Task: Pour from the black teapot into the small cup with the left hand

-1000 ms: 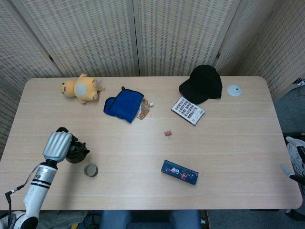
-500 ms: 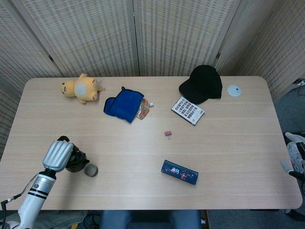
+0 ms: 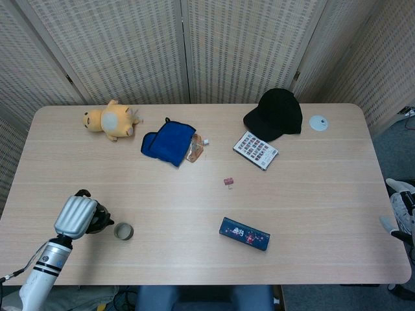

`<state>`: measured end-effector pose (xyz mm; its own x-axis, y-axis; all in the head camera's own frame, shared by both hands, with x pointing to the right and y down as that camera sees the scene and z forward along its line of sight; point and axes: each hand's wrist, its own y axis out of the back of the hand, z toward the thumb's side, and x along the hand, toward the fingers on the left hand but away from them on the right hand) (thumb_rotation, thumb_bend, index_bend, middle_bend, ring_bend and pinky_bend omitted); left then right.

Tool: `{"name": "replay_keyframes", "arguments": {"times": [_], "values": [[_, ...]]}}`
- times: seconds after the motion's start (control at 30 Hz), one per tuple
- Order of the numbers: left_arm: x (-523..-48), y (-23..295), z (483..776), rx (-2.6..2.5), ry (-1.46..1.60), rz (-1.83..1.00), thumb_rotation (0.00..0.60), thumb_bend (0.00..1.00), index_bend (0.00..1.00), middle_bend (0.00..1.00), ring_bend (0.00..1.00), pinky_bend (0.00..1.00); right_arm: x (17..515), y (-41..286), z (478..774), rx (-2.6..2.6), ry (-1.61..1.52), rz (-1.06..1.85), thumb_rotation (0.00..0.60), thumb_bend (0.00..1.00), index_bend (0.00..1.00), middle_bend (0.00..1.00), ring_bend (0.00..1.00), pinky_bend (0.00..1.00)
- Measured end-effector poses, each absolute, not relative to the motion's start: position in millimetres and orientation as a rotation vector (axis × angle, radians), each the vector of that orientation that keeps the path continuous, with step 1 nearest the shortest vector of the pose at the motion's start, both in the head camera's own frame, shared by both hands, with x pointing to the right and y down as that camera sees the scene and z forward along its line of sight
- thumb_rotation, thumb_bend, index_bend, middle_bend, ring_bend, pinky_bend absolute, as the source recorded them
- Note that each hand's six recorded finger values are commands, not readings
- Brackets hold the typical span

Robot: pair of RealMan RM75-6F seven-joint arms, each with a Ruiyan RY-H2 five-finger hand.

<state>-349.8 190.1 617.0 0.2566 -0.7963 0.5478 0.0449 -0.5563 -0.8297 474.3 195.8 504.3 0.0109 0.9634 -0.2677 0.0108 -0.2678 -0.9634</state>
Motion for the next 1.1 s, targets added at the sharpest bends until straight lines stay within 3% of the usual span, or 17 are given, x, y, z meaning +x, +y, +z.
{"name": "replay_keyframes", "arguments": {"times": [0.33,0.53,1.1], "values": [[-348.1,199.1,623.2,-1.763,0.649,-1.401,0.541,0.41,0.98,1.00,0.96,0.31,473.9,196.7,503.9,-1.421,-1.070,1.393,0.600,0.16,0.24,0.28,0.17,0.17],[-342.3,206.9,626.4,-1.774,0.627,-1.391,0.598,0.41,0.98,1.00,0.96,0.31,474.1,198.0,504.4,-1.421,-1.070,1.396,0.600,0.16,0.24,0.28,0.17,0.17],[-329.4,216.0,634.3,-1.756,0.573,-1.348,0.600,0.41,0.98,1.00,0.96,0.31,479.0,201.4,503.5,-1.412,-1.080,1.409,0.600,0.16,0.24,0.28,0.17,0.17]]}}
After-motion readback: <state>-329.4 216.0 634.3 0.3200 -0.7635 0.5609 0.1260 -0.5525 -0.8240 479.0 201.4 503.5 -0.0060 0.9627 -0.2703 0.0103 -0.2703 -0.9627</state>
